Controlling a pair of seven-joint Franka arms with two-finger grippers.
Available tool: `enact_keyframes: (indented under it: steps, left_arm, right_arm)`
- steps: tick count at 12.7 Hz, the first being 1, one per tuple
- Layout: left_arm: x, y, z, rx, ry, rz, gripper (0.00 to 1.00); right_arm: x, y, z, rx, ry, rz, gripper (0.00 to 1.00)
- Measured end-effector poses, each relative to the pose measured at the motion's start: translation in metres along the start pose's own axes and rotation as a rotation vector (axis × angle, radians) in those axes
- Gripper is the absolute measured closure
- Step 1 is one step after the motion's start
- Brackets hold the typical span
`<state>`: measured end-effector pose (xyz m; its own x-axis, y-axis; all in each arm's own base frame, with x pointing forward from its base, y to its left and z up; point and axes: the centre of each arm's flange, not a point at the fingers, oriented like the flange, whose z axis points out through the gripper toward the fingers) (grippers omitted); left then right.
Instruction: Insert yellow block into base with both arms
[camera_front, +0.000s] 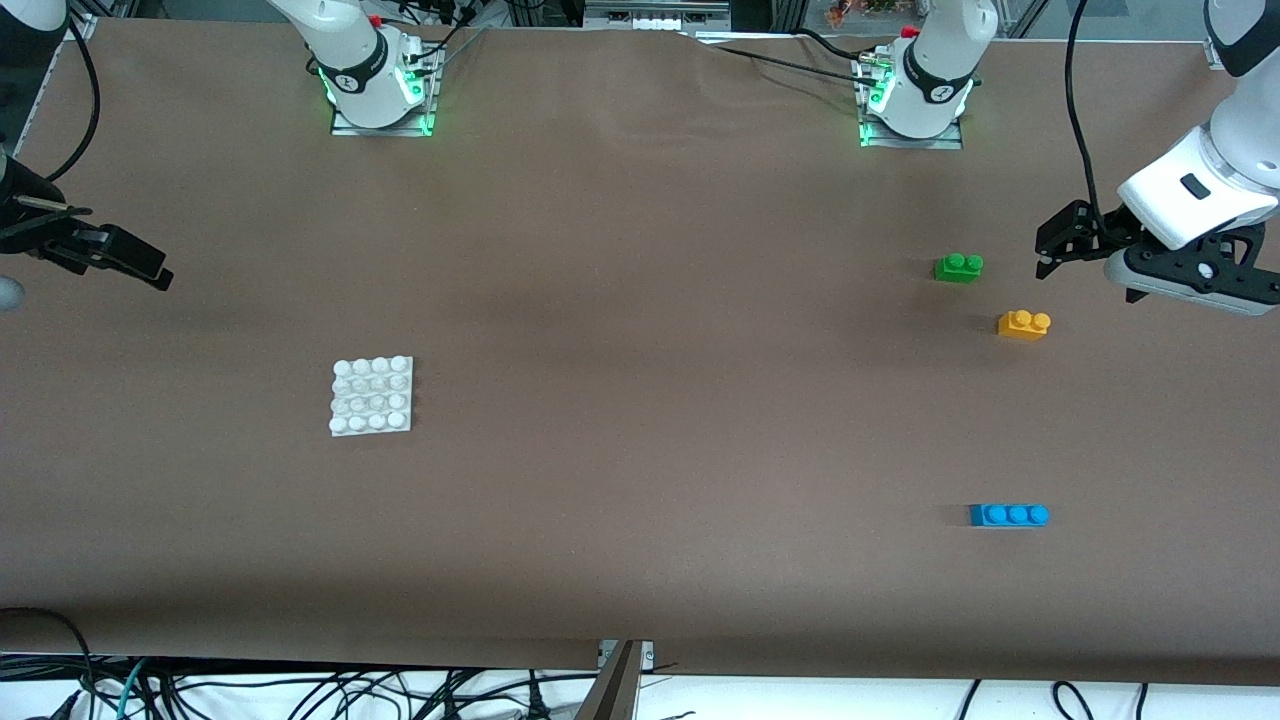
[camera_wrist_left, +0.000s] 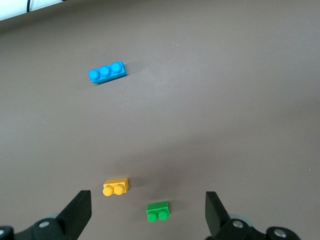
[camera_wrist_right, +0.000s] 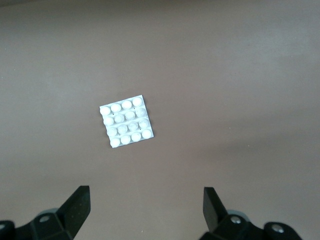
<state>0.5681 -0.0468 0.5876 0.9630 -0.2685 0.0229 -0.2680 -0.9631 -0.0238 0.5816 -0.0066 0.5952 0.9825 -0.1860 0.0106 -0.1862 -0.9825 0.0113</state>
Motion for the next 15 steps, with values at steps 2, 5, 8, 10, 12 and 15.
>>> enact_keyframes:
  steps: [2,5,8,10,12,15]
  left_arm:
    - [0.0,0.0,0.0,0.0,-0.001,0.0,0.0]
    - [0.0,0.0,0.0,0.0,-0.002,0.0,0.0]
    - [0.0,0.0,0.0,0.0,-0.002,0.0,0.0]
    - [0.0,-0.001,0.0,0.0,-0.002,-0.001,0.0]
    - [0.0,-0.001,0.0,0.0,-0.003,-0.001,0.0]
    - [0.0,-0.001,0.0,0.0,-0.003,-0.001,0.0]
  right_arm:
    - [0.0,0.0,0.001,0.0,-0.002,0.001,0.0]
    - [0.004,-0.006,0.017,-0.017,-0.027,-0.018,0.0]
    - [0.02,-0.045,0.076,-0.065,-0.09,-0.102,0.0]
    - [0.036,-0.056,0.12,-0.069,-0.107,-0.115,0.0]
    - [0.052,-0.056,0.174,-0.063,-0.085,-0.113,0.0]
    - [0.048,-0.052,0.26,-0.042,-0.003,-0.119,0.0]
